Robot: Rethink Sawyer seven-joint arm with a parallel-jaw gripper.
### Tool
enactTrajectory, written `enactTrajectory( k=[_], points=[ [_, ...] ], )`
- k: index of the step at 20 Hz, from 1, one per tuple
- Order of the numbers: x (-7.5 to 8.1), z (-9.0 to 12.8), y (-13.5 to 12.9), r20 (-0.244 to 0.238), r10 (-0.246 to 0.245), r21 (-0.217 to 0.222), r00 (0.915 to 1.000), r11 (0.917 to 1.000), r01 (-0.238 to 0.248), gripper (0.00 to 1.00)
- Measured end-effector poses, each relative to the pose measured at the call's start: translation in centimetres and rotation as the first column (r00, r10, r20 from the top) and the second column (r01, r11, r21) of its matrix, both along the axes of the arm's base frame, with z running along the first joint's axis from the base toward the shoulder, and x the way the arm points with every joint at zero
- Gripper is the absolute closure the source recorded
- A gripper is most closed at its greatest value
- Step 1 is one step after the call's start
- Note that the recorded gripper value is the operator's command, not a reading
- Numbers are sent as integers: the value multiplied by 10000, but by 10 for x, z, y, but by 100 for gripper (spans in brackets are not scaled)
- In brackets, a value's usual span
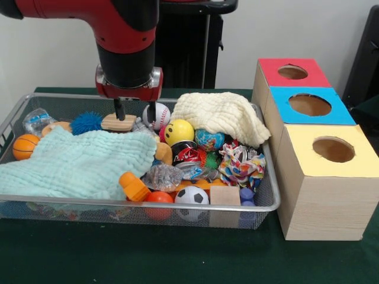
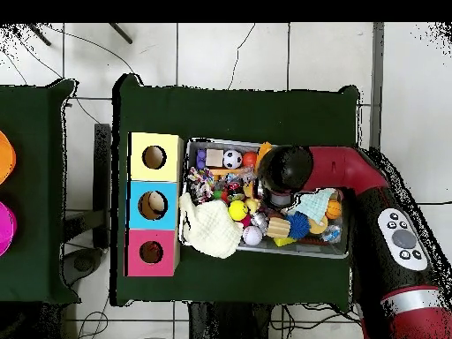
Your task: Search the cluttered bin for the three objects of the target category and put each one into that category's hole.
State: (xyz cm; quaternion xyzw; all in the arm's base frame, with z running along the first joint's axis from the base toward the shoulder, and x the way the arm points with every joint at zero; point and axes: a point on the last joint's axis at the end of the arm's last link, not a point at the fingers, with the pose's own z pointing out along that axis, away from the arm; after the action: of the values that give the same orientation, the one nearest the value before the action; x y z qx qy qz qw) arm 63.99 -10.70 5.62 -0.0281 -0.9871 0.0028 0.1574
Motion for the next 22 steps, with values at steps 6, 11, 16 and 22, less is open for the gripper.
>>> enactTrajectory(
  k=[6, 11, 16, 22],
  points=[
    [-11, -30, 0, -37, 294, -31, 9996, 9996, -294, 0],
    [-18, -48, -1, -92, 369, 37, 9993, 9993, -369, 0],
    [-24, -59, -1, -171, 431, 92, 9989, 9990, -430, 0],
    [-27, -65, 0, -245, 424, 176, 9988, 9990, -420, 100]
  ],
)
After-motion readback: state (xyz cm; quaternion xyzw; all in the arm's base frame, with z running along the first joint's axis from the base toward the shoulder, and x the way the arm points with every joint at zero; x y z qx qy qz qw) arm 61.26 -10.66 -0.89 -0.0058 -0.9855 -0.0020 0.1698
